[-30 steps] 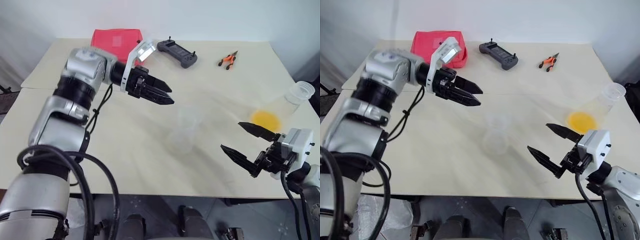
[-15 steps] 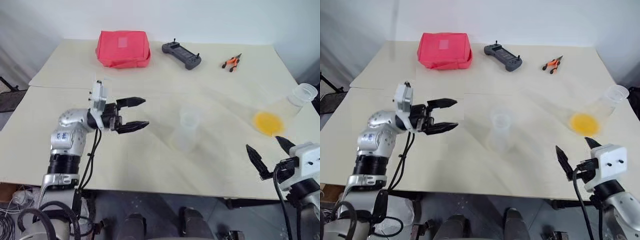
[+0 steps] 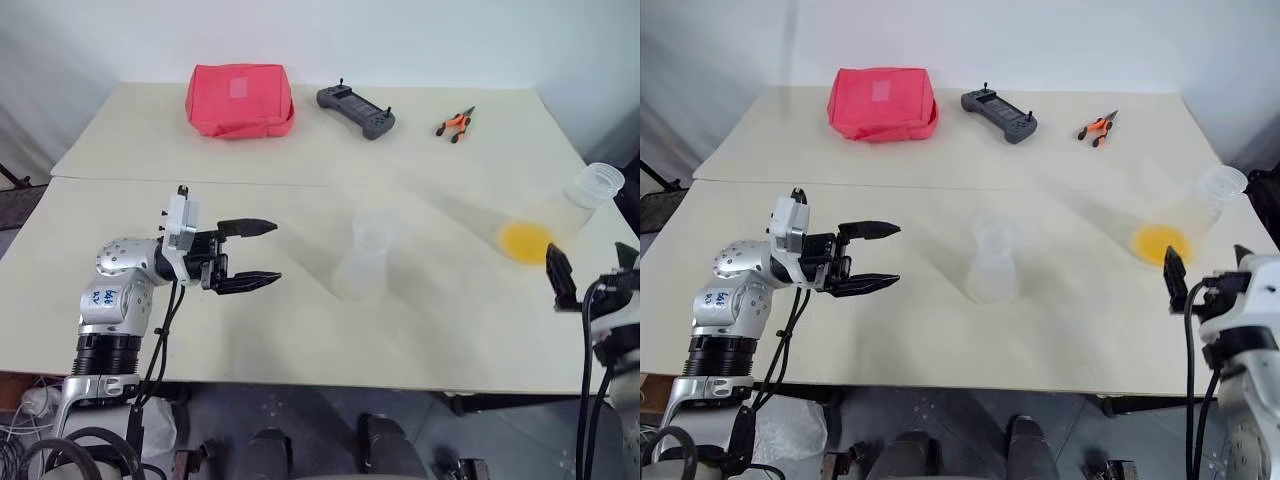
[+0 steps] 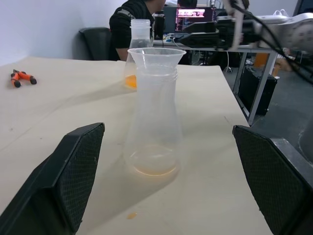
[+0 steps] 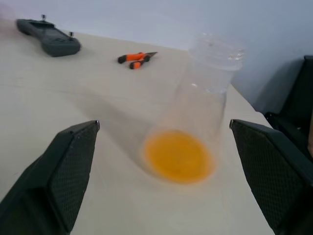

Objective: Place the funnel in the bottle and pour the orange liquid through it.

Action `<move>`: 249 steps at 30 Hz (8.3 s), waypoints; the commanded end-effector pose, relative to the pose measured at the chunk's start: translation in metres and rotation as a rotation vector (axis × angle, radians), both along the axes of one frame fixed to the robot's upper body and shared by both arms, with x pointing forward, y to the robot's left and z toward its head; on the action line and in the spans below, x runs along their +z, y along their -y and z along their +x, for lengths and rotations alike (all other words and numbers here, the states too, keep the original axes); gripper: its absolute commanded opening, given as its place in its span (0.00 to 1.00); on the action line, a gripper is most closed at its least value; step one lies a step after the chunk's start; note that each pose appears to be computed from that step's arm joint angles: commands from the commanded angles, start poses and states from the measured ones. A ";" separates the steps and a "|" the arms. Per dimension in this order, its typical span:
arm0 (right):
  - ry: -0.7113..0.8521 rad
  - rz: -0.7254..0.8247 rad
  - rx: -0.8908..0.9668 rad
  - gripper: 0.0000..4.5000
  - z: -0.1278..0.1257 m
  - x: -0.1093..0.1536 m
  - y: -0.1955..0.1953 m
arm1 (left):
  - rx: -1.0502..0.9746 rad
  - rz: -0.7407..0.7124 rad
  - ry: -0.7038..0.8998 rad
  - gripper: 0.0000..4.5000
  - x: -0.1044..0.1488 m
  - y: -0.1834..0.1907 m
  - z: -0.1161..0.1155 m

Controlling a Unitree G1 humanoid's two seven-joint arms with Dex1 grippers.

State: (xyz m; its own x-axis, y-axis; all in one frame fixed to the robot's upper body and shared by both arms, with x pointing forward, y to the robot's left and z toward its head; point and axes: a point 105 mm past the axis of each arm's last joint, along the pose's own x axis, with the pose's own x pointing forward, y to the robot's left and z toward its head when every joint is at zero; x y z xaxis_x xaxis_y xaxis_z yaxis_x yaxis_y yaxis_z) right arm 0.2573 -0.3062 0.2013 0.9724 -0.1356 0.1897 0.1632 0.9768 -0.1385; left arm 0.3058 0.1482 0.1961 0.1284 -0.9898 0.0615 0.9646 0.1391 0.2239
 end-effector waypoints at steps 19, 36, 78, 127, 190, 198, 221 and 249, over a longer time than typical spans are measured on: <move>0.060 -0.034 0.032 0.96 0.107 0.033 0.042 | 0.025 -0.133 0.110 1.00 0.029 -0.001 -0.008; 0.104 -0.038 0.109 0.55 0.097 0.048 0.013 | 0.015 -0.172 0.060 1.00 0.025 -0.012 -0.005; 0.319 -1.223 0.221 0.55 0.052 0.077 -0.187 | -0.177 -0.110 0.009 1.00 -0.004 -0.007 0.001; 0.536 -1.603 0.175 0.55 0.042 0.069 -0.200 | -0.228 -0.118 -0.012 1.00 -0.005 0.003 0.010; 0.691 -1.717 0.200 0.55 0.045 0.078 -0.205 | -0.258 -0.135 -0.004 1.00 -0.004 0.008 0.006; 0.697 -1.733 0.196 0.55 0.045 0.078 -0.204 | -0.254 -0.138 -0.015 1.00 -0.007 0.005 0.004; 0.761 -1.804 0.189 0.55 0.045 0.076 -0.204 | -0.266 -0.144 -0.030 1.00 -0.010 0.010 0.003; 0.580 -1.371 0.245 0.55 0.048 0.082 -0.186 | -0.184 -0.129 -0.021 1.00 -0.006 0.012 0.016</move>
